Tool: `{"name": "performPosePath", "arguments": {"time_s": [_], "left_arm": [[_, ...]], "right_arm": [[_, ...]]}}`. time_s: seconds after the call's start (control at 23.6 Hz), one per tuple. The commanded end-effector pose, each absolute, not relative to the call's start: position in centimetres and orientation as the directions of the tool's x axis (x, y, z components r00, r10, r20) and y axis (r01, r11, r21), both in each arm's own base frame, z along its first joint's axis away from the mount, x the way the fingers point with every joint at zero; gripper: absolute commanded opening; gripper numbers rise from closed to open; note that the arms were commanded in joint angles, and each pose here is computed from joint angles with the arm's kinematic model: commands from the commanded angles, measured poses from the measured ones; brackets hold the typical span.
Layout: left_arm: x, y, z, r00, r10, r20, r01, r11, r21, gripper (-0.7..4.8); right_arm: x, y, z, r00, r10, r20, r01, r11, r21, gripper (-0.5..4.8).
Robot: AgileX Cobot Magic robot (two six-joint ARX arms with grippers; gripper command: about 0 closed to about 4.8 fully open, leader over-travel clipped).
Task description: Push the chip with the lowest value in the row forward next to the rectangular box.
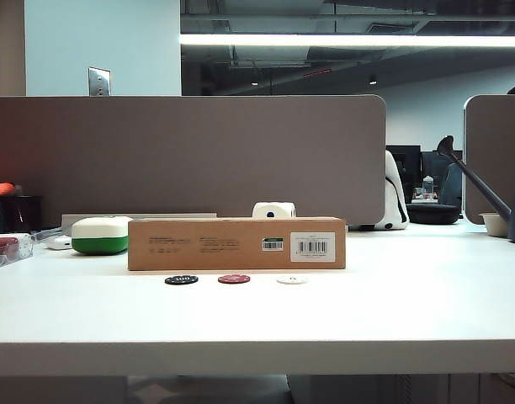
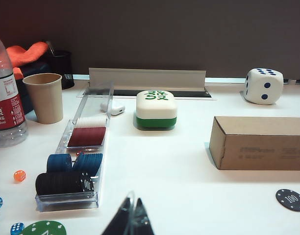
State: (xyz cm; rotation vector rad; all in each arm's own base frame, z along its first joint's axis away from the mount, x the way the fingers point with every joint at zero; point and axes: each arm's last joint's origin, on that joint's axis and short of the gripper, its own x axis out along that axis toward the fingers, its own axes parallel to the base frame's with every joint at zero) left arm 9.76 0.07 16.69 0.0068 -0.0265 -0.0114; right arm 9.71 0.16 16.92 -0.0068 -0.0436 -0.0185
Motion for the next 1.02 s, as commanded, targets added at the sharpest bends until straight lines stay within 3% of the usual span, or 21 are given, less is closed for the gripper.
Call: {"name": "performPosePath", "arguments": {"time_s": [0.04, 1.02], "left_arm": [[9.7, 0.0, 17.0, 0.999, -0.017, 0.045, 0.017, 1.0, 0.005, -0.05], [9.2, 0.0, 18.8, 0.998, -0.018, 0.067, 0.017, 1.0, 0.005, -0.05]], "right_arm": [[9.7, 0.2, 16.9, 0.998, -0.018, 0.053, 0.018, 1.0, -0.001, -0.09], [9.7, 0.2, 16.9, 0.998, -0.01, 0.054, 0.008, 0.999, 0.042, -0.09]]}}
